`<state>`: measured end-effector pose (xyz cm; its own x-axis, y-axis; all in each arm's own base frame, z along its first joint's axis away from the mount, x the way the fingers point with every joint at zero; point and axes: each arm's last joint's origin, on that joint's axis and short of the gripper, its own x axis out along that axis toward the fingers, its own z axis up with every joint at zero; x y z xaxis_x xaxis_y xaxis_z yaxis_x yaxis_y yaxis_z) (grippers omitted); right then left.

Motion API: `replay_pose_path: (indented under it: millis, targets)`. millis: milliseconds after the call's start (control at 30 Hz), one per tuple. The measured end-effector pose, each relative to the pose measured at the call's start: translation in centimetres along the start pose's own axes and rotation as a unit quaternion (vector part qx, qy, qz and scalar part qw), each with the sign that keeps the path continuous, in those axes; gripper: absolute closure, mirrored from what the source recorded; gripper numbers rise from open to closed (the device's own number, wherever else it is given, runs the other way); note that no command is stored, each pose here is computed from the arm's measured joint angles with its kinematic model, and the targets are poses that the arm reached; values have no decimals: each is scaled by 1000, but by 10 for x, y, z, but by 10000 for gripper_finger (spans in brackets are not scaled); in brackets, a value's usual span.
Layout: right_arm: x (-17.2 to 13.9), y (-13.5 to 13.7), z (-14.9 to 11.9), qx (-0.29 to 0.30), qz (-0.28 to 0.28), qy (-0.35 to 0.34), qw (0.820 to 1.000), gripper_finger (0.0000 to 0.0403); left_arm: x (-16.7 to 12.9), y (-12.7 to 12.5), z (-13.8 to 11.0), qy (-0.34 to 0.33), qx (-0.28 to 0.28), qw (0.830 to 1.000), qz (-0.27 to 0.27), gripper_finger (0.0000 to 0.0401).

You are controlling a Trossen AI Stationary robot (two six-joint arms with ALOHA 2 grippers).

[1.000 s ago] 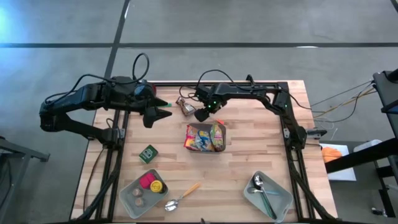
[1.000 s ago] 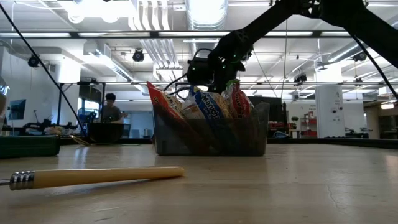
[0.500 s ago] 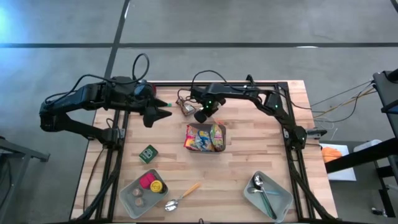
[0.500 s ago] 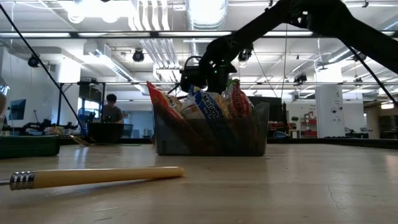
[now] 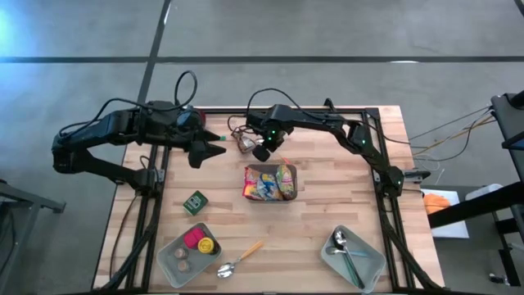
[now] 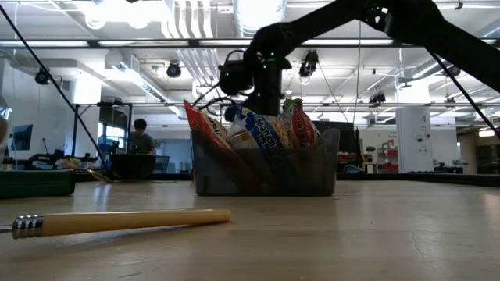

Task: Pick & Place Food Item
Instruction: Put the orange spoon into the right grey bin

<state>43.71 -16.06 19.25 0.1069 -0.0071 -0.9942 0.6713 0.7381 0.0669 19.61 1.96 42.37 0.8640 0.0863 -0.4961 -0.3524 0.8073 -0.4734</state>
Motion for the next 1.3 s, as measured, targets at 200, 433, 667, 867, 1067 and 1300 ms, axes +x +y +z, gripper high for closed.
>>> replay_pose_path:
  millis: [200,433,667,867,1067,1300]
  targets:
    - [-30,6,-5,-8,-12,-6,1000,394,0,0,0,1,13,1000,1,77]
    - [-67,19,-31,-31,-21,17,999,394,0,1,-2,10,16,1000,6,77]
    - [-111,29,-82,-31,-19,29,999,394,-1,3,-5,25,42,999,14,77]
    - [-155,35,-153,10,16,20,1000,394,-1,3,-5,23,73,997,13,77]
    - [-179,39,-239,71,65,9,995,394,-1,0,1,-5,115,993,-2,77]
    - [-167,52,-325,167,184,5,969,394,-2,-7,11,-65,173,982,-28,77]
